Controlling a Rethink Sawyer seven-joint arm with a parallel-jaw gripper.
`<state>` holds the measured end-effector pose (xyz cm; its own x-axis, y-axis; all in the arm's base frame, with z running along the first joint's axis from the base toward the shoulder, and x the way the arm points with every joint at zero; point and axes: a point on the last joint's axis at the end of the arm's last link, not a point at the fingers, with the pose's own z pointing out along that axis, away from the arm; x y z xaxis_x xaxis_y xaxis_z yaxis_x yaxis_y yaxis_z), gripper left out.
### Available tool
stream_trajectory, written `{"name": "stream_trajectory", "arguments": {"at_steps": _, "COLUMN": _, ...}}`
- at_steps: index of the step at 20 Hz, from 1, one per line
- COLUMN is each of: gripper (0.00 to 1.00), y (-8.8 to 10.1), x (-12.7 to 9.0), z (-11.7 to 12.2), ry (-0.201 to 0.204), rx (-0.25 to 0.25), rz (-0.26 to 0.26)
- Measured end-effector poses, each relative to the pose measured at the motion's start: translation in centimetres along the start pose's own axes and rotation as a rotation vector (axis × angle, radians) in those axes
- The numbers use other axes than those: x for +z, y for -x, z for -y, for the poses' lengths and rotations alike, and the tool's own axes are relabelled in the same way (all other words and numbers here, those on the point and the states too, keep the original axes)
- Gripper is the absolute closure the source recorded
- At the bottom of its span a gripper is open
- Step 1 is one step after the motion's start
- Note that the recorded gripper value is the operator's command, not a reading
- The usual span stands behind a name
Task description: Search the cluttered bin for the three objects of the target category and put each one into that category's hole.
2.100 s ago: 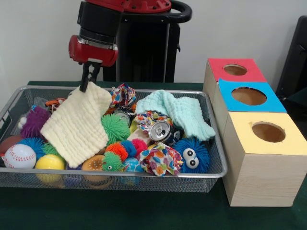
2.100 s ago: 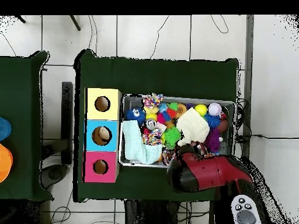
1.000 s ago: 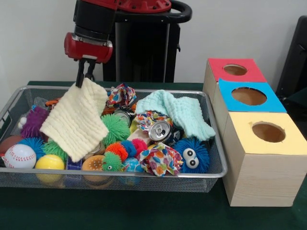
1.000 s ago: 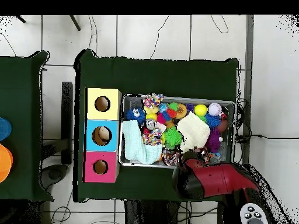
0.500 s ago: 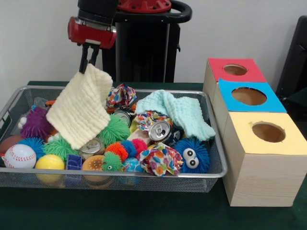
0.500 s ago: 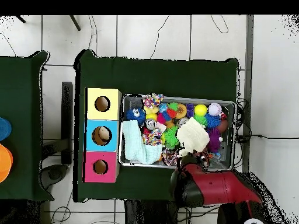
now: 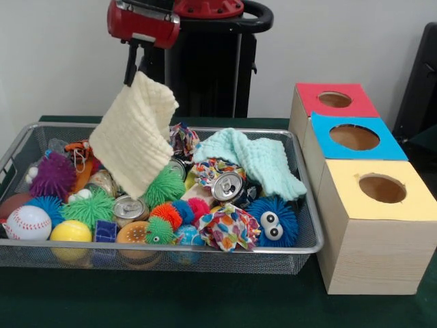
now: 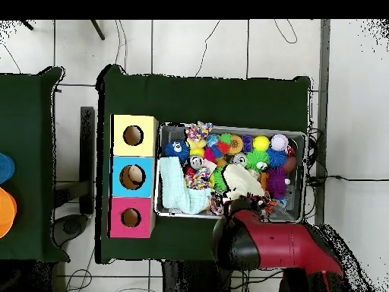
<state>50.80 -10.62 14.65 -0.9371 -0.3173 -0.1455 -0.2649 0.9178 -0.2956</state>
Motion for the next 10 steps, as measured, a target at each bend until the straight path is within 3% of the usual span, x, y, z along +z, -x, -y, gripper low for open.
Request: {"name": "stream_trajectory", "arguments": {"at_steps": 10, "gripper": 1.0, "y": 4.1, "x": -1.3, "z": -2.0, "ry": 0.065, "rx": 0.04, "rz": 0.046}}
